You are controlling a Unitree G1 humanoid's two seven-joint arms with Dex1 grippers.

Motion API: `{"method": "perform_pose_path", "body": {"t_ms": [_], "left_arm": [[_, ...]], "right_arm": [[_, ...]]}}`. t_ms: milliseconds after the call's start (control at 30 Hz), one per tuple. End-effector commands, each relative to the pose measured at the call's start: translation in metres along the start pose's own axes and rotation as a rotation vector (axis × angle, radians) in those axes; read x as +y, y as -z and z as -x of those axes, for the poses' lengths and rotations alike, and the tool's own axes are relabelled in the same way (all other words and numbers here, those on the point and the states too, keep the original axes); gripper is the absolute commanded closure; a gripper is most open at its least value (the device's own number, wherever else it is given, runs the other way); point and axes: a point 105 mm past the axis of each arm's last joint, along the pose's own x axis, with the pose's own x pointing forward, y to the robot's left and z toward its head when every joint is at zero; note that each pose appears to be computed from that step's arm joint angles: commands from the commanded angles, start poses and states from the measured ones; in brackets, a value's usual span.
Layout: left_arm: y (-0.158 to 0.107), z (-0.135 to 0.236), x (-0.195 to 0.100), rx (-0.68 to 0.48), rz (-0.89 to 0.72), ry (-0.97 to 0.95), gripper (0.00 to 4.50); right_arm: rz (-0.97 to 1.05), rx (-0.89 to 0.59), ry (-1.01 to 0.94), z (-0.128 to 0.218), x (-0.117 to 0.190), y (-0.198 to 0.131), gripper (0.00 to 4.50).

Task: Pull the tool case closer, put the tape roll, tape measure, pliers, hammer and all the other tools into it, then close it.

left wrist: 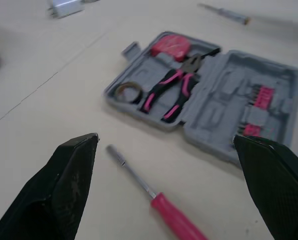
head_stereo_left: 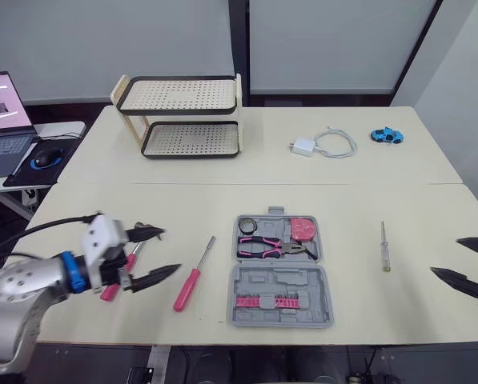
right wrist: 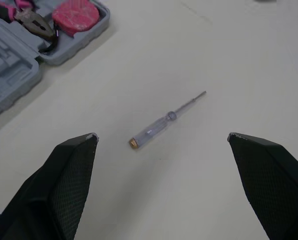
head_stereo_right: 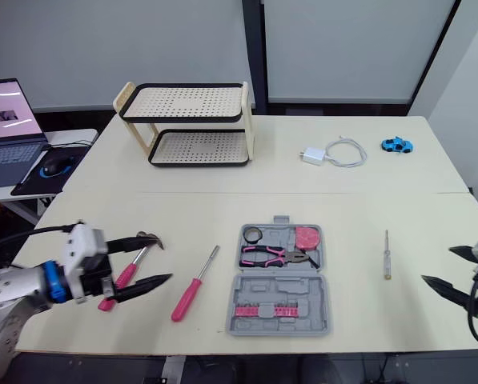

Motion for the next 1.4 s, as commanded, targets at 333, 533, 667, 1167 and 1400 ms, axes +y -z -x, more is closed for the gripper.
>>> {"method": "perform_pose_path", "body": {"t_ms": [333, 533, 667, 1167, 1400], "left_arm": [[-0.038, -0.054, -0.01, -0.096, -0.083, 0.243, 0.0], [-0.03, -0.061, -0.013, -0.093, -0.099, 0.278, 0.0], [-0.028, -0.064, -0.016, -0.096, -0.108, 0.288, 0.0], [-0.042, -0.073, -0.026, -0.134, -0.126, 0.345, 0.0], [-0.053, -0.079, -0.029, -0.188, -0.136, 0.357, 0.0]], "right_arm": [[-0.278, 0.076, 0.225, -0.085, 0.0, 0.004, 0.02], [-0.317, 0.113, 0.278, -0.112, -0.005, 0.018, 0.02], [-0.34, 0.125, 0.296, -0.125, -0.008, 0.024, 0.02], [-0.462, 0.111, 0.417, -0.14, -0.019, 0.039, 0.02], [-0.518, 0.12, 0.438, -0.14, -0.017, 0.047, 0.93]]}}
